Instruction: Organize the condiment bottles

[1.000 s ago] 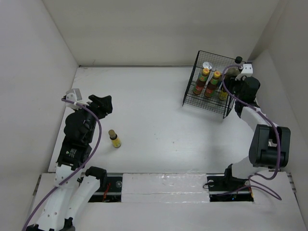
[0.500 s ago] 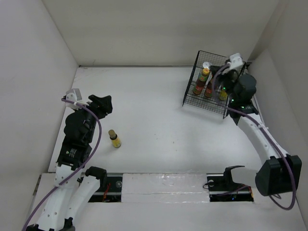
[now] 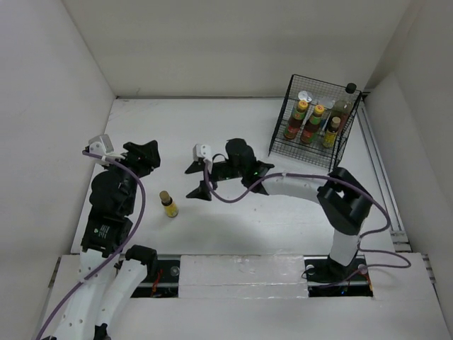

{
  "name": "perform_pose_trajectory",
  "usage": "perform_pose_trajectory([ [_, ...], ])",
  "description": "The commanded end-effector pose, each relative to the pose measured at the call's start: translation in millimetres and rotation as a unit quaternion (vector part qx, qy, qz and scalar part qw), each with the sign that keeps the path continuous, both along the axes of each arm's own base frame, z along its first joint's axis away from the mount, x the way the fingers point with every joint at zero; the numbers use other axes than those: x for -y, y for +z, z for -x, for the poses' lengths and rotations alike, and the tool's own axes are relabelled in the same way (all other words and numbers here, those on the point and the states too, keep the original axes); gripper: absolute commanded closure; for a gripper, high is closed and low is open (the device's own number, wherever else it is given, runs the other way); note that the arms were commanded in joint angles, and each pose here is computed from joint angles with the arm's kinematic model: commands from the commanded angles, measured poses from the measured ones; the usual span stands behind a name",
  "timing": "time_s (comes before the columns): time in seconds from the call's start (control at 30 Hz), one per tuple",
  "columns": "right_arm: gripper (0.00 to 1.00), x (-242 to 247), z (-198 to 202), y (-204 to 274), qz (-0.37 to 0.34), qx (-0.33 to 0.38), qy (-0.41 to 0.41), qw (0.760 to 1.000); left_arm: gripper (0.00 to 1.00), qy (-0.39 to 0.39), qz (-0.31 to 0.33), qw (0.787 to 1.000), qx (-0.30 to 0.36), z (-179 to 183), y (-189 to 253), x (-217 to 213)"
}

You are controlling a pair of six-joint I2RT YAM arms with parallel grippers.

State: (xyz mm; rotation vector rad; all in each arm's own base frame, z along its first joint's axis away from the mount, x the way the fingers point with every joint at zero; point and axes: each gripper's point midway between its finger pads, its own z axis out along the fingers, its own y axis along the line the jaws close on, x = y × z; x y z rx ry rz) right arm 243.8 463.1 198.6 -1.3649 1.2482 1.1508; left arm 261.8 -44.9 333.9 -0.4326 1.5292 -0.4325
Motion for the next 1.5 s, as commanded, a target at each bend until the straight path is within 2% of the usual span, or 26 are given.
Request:
perform_pose_trajectory([
  [0.0, 0.10, -33.5, 12.8, 39.6, -0.067, 0.055, 0.058, 0.995, 0.39, 0.015, 0.003, 0.999, 0.033, 3.1, 23.0, -7.1],
  [0.27, 0.09, -90.3, 25.2, 6.3, -0.075, 0.002, 0.122, 0.990, 0.39, 0.005, 0.006, 0.999, 0.044, 8.5, 28.1, -4.9],
  [0.37, 0.16, -103.8, 32.2, 3.3, -0.080, -0.007, 0.150, 0.985, 0.39, 0.005, 0.006, 0.999, 0.044, 8.6, 28.2, -4.9],
  [0.5, 0.35, -112.1, 47.7, 0.8, -0.093, -0.028, 0.178, 0.979, 0.39, 0.005, 0.006, 0.999, 0.044, 8.5, 28.1, -4.9],
  [0.53, 0.49, -109.9, 51.0, 0.1, -0.097, -0.033, 0.184, 0.978, 0.39, 0.005, 0.006, 0.999, 0.044, 8.6, 28.2, -4.9],
  [0.57, 0.57, -107.8, 53.7, 7.9, -0.105, -0.044, 0.185, 0.976, 0.39, 0.005, 0.006, 0.999, 0.044, 8.6, 28.2, -4.9],
  [0.67, 0.70, -97.5, 56.1, 34.5, -0.146, -0.027, 0.196, 0.969, 0.39, 0.000, 0.004, 0.999, 0.039, 6.6, 26.0, -2.4],
  [0.77, 0.74, -76.2, 48.3, 60.1, -0.179, -0.026, 0.192, 0.965, 0.39, 0.000, 0.004, 0.999, 0.039, 6.6, 26.0, -2.4],
  [0.8, 0.74, -64.6, 51.1, 83.7, -0.197, -0.027, 0.194, 0.961, 0.39, 0.000, 0.004, 0.999, 0.039, 6.6, 26.0, -2.4],
  [0.87, 0.74, -37.8, 40.5, 102.5, -0.227, -0.004, 0.180, 0.957, 0.39, 0.000, 0.004, 0.999, 0.039, 6.6, 26.0, -2.4],
  [0.9, 0.74, -19.4, 41.8, 131.1, -0.247, 0.018, 0.176, 0.953, 0.39, 0.000, 0.003, 0.999, 0.035, 5.6, 21.8, -2.2],
  [1.0, 0.76, 27.7, 7.9, 151.1, -0.263, 0.037, 0.102, 0.959, 0.39, -0.006, 0.003, 0.999, 0.035, 5.9, 21.7, -0.1],
  [1.03, 0.77, 48.9, 7.5, 178.3, -0.280, 0.071, 0.083, 0.954, 0.39, -0.006, 0.003, 0.999, 0.035, 5.9, 21.7, 0.0],
  [1.1, 0.78, 83.7, -31.6, 179.3, -0.264, 0.072, -0.001, 0.962, 0.39, -0.019, 0.004, 0.999, 0.040, 6.4, 24.4, 4.6],
  [1.13, 0.78, 104.1, -33.1, 202.4, -0.271, 0.098, -0.031, 0.957, 0.39, -0.019, 0.003, 0.999, 0.036, 4.2, 22.3, 5.1],
  [1.17, 0.78, 114.5, -53.4, 190.4, -0.237, 0.102, -0.080, 0.963, 0.39, -0.019, 0.003, 0.999, 0.036, 4.2, 22.3, 5.1],
  [1.2, 0.78, 136.3, -82.9, 196.0, -0.229, 0.111, -0.160, 0.954, 0.39, -0.019, 0.002, 0.999, 0.031, 2.1, 20.0, 5.7],
  [1.23, 0.79, 149.7, -96.2, 192.4, -0.209, 0.119, -0.207, 0.948, 0.39, -0.025, 0.001, 0.999, 0.031, 2.4, 20.0, 7.6],
  [1.27, 0.79, 169.0, -103.1, 204.9, -0.195, 0.161, -0.253, 0.934, 0.39, -0.025, 0.001, 0.999, 0.031, 2.4, 20.0, 7.6],
  [1.3, 0.81, 187.1, -121.8, 194.3, -0.166, 0.144, -0.321, 0.921, 0.39, -0.025, 0.001, 0.999, 0.031, 2.4, 20.0, 7.6],
  [1.47, 0.81, 267.6, -151.1, 188.3, -0.147, 0.158, -0.429, 0.877, 0.39, -0.033, -0.001, 0.999, 0.020, -2.4, 14.4, 11.9],
])
